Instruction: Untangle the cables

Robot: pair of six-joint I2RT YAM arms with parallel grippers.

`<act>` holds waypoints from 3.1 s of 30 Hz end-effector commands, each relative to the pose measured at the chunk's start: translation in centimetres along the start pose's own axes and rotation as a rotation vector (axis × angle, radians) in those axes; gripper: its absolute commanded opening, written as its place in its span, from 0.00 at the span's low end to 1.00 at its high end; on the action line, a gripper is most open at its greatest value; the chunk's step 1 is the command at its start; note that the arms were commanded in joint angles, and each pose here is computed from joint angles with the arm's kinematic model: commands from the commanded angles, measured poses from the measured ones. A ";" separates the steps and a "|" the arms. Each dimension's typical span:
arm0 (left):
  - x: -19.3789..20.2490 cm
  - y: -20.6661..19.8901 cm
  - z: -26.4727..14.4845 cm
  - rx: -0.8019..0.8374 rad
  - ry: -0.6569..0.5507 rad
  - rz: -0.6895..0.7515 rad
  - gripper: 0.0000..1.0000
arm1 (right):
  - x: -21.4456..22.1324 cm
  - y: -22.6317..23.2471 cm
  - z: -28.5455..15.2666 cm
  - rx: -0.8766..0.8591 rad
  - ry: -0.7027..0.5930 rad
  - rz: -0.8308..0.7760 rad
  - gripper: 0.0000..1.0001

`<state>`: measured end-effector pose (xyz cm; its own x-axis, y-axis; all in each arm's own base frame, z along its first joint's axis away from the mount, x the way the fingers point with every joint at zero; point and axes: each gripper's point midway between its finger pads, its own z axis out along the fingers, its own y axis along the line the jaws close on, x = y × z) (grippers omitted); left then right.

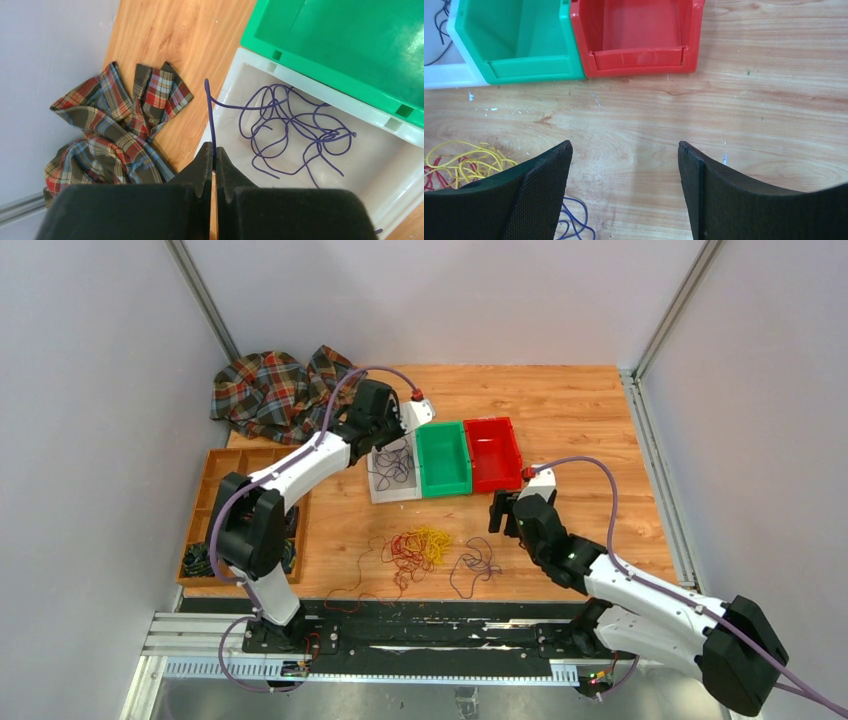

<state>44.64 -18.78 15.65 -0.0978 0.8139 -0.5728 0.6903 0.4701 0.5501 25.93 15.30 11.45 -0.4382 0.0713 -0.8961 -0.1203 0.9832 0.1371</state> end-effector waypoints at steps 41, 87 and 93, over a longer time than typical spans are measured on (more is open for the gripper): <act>-3.0 1.1 -0.3 0.107 -0.028 -0.120 0.78 | -0.9 -2.8 -0.7 0.032 0.002 0.064 0.78; -4.3 -3.8 -5.7 0.365 -0.149 -0.032 1.00 | 4.9 2.1 -2.3 -0.270 0.235 0.067 0.82; -5.6 -5.0 -9.8 0.445 -0.168 -0.119 0.98 | 8.9 3.0 -1.4 -0.303 0.394 0.037 0.75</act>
<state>38.18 -21.83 20.82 -0.0345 0.7243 -0.6886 0.8856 0.3415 0.3148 22.02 17.48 7.17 -0.6650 0.0311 -0.7462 -0.2902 0.9099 0.2965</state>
